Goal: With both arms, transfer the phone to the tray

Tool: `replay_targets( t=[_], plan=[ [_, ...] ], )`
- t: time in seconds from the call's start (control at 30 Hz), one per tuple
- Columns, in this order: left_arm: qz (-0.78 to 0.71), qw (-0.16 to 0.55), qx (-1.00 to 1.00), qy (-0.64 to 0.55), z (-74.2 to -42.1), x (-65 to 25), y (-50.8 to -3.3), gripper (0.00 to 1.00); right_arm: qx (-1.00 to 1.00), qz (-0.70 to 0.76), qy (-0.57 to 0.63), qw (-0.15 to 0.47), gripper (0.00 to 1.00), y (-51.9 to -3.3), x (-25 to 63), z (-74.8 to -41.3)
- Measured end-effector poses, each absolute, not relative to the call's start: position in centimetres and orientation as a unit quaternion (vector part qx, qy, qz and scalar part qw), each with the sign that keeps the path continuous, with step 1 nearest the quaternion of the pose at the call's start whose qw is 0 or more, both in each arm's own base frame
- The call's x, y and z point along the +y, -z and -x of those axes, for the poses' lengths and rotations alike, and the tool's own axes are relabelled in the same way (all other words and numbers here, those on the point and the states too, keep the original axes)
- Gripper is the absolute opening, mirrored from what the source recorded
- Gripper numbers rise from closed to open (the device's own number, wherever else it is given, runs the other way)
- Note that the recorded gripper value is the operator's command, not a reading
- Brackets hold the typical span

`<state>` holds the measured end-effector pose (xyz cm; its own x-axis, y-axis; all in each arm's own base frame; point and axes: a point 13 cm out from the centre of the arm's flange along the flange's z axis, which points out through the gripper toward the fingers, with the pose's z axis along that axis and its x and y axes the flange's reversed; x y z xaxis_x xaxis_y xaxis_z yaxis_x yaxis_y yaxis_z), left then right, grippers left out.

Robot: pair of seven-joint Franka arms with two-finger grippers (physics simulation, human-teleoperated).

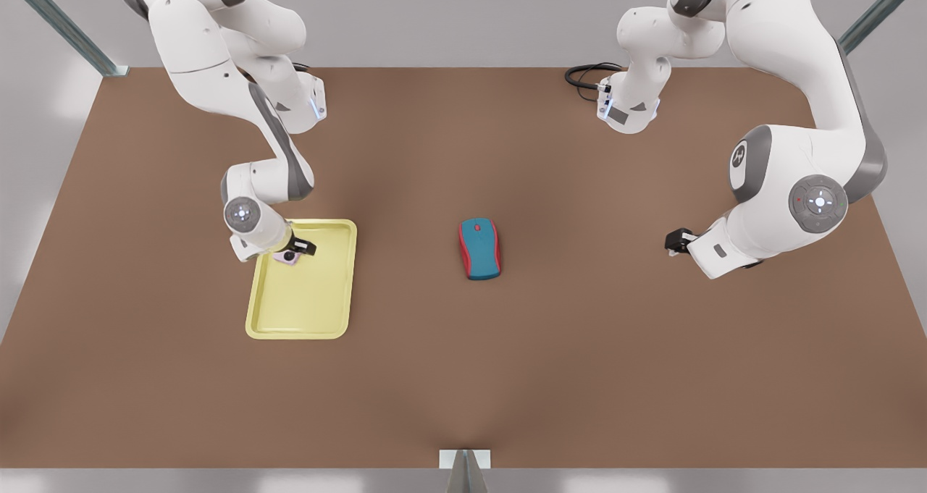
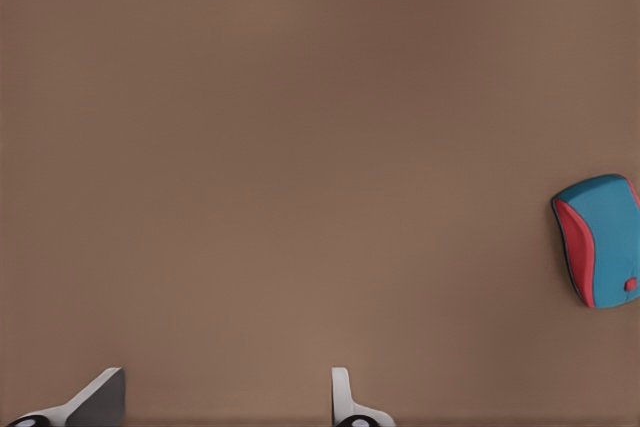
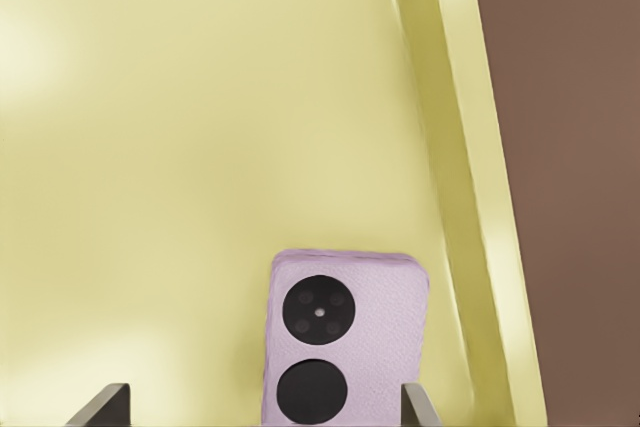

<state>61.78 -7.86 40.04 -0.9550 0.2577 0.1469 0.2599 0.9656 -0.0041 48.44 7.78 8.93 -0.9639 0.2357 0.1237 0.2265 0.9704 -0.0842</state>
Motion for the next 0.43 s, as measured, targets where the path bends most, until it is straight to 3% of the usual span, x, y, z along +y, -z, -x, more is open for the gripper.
replay_targets(
  t=[0.1,0.17,0.23,0.33,0.43],
  plan=[
    [0.131,0.073,-0.989,0.008,-61.8,-7.9,-40.1,1.0,-0.996,0.09,-0.018,-0.011,1.0,-19.5,9.4,-56.1],
    [0.131,0.068,-0.989,0.009,-61.8,-7.8,-40.6,1.0,-0.994,0.079,-0.006,-0.069,1.0,-30.3,10.3,-61.5],
    [0.129,0.059,-0.99,0.011,-62.1,-7.6,-41.4,1.0,-0.991,0.075,0.001,-0.113,1.0,-40.9,9.8,-63.9],
    [0.126,0.054,-0.99,0.013,-62.4,-7.3,-41.7,1.0,-0.985,0.098,-0.004,-0.145,1.0,-53.2,3.3,-64.4],
    [0.125,0.053,-0.991,0.014,-62.5,-7.2,-41.6,1.0,-0.988,0.119,-0.004,-0.097,1.0,-54.3,-2.3,-61.9]
  ],
)
